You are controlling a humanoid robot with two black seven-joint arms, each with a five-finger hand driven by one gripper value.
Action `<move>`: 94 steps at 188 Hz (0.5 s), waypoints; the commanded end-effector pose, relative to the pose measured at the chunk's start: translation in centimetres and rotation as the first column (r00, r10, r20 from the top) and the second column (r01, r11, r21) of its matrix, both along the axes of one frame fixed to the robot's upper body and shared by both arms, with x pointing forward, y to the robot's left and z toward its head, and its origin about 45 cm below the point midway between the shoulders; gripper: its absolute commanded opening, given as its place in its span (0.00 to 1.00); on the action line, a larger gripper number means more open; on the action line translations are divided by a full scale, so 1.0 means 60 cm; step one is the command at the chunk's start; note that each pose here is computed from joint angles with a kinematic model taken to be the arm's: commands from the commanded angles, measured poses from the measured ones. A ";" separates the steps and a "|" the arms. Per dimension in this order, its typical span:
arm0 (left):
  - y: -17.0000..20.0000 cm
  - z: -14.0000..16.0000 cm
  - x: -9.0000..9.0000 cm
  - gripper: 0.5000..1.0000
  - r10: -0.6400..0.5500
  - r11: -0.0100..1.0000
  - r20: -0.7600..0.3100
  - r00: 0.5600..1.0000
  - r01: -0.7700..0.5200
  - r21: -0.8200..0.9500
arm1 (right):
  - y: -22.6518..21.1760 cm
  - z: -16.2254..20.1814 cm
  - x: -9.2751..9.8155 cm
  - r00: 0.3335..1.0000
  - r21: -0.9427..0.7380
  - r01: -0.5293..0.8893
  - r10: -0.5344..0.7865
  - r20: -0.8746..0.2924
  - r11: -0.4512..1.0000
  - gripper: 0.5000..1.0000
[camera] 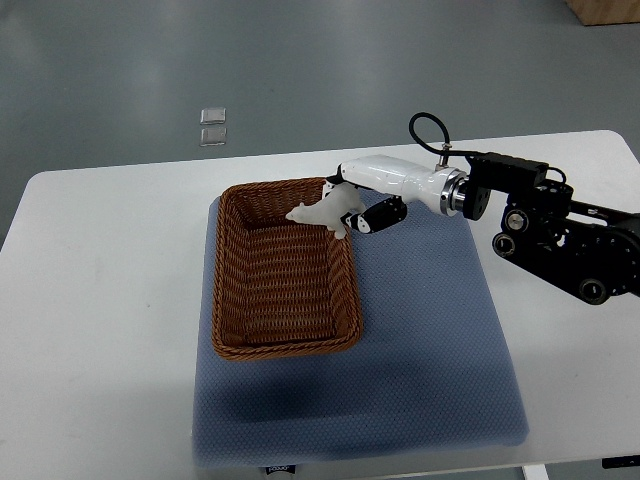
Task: Place white bear in brown basket with right hand
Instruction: 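Lift the bear and carry it over the wicker basket, then open the right hand to release the bear into the basket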
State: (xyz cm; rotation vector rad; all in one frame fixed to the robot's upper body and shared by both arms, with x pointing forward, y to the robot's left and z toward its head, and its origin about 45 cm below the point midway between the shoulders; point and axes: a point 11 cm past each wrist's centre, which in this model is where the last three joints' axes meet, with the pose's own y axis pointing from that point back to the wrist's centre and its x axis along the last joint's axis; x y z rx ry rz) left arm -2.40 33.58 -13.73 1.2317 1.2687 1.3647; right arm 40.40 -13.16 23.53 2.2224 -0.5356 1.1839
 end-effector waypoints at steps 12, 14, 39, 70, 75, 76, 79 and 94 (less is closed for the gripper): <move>0.000 0.000 0.000 1.00 0.000 1.000 0.000 1.000 0.000 0.000 | 0.041 -0.028 -0.029 0.996 -0.059 -0.092 0.092 -0.004 0.994 0.00; 0.000 0.000 0.000 1.00 0.000 1.000 0.000 1.000 0.000 0.000 | 0.044 -0.030 -0.031 0.995 -0.063 -0.098 0.098 -0.005 0.993 0.00; 0.000 0.000 0.000 1.00 0.000 1.000 0.000 1.000 0.000 0.000 | 0.057 -0.041 -0.042 0.991 -0.096 -0.134 0.134 -0.004 0.986 0.00; 0.000 0.000 0.000 1.00 0.000 1.000 0.000 1.000 0.000 0.000 | 0.059 -0.043 -0.043 0.989 -0.113 -0.144 0.146 0.004 0.983 0.30; 0.000 0.000 0.000 1.00 0.000 1.000 0.000 1.000 0.000 -0.001 | 0.058 -0.045 -0.043 0.990 -0.113 -0.143 0.144 0.002 0.983 0.38; 0.000 0.000 0.000 1.00 0.000 1.000 0.000 1.000 0.000 -0.001 | 0.058 -0.045 -0.043 0.990 -0.113 -0.143 0.144 0.002 0.983 0.38; 0.000 0.000 0.000 1.00 0.000 1.000 0.000 1.000 0.000 0.000 | 0.058 -0.045 -0.043 0.990 -0.113 -0.143 0.144 0.002 0.983 0.42; 0.000 0.000 0.000 1.00 0.000 1.000 0.000 1.000 0.000 -0.001 | 0.058 -0.044 -0.042 0.990 -0.112 -0.140 0.141 0.004 0.984 0.51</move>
